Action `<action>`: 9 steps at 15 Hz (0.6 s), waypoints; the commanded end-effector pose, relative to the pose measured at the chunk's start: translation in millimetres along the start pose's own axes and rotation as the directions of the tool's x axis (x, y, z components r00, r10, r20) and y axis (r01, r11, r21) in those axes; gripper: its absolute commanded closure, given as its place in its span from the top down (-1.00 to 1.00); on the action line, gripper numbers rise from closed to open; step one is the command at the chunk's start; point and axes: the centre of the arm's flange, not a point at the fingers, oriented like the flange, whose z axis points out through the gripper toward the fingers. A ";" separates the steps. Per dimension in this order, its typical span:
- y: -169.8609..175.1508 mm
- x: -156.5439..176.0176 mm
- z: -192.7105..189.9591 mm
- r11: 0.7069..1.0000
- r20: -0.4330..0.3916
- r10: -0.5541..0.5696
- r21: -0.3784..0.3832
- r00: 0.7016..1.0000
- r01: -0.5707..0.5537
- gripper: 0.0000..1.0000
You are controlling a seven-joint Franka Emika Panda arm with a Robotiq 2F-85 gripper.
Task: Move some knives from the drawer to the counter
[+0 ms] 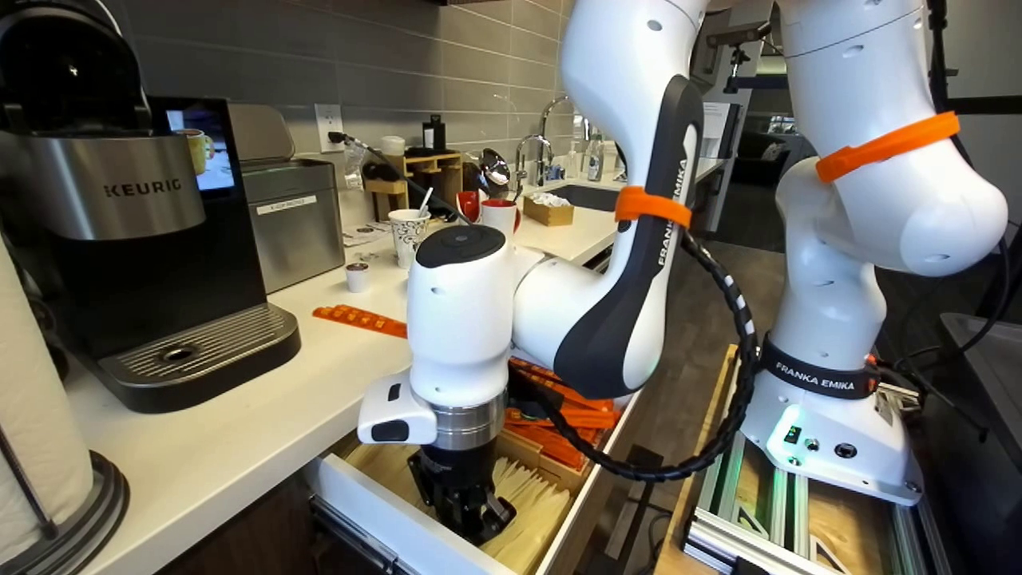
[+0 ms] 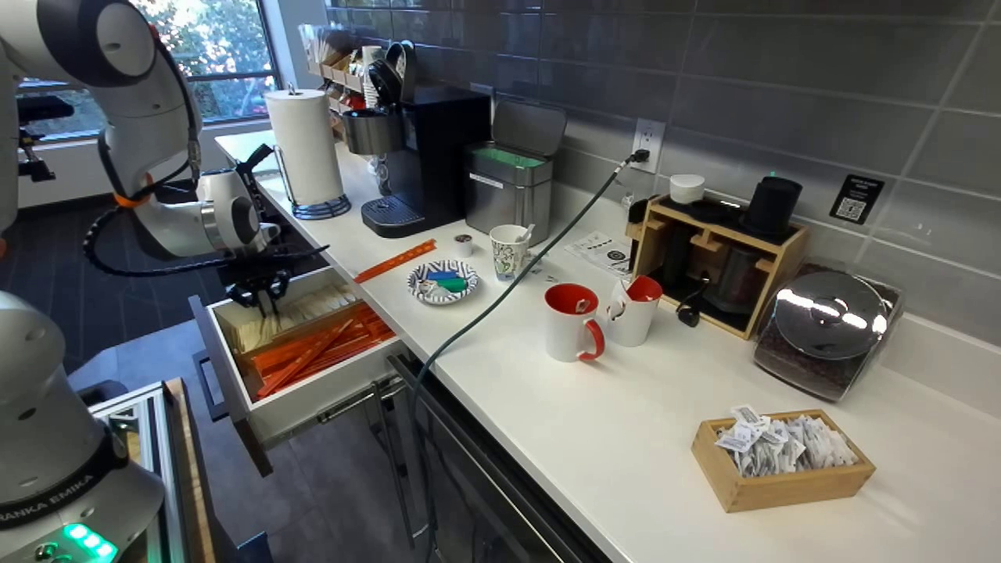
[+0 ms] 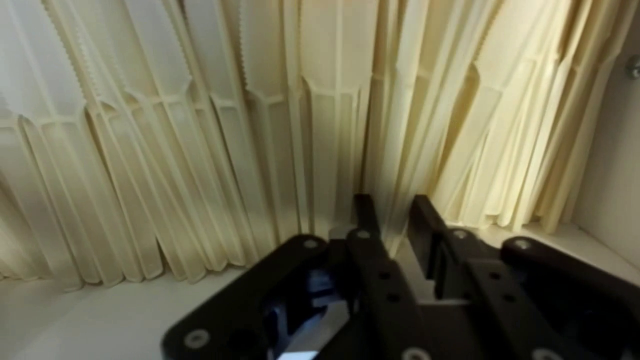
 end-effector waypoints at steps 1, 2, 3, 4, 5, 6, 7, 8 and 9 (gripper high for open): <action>2.3 1.1 1.1 1.000 0.005 -0.001 0.014 1.000 0.001 -1.00; 2.4 0.8 1.2 1.000 0.006 0.001 0.015 1.000 -0.001 -1.00; 2.0 0.1 0.7 1.000 0.006 0.002 0.015 1.000 -0.002 -0.93; 1.9 -1.2 -1.1 1.000 0.005 0.008 0.015 1.000 -0.008 -0.93; 2.1 -2.8 -3.1 1.000 0.007 0.014 0.014 1.000 -0.014 -0.93; 2.4 -4.8 -5.8 1.000 0.009 0.019 0.013 1.000 -0.019 -0.93; 2.3 -9.2 -12.1 0.999 0.008 0.031 0.017 0.999 -0.031 -0.93; 2.2 -13.1 -17.4 0.999 0.007 0.042 0.022 0.999 -0.042 -0.93; 1.6 -19.0 -25.2 0.998 0.012 0.058 0.028 0.998 -0.058 -0.93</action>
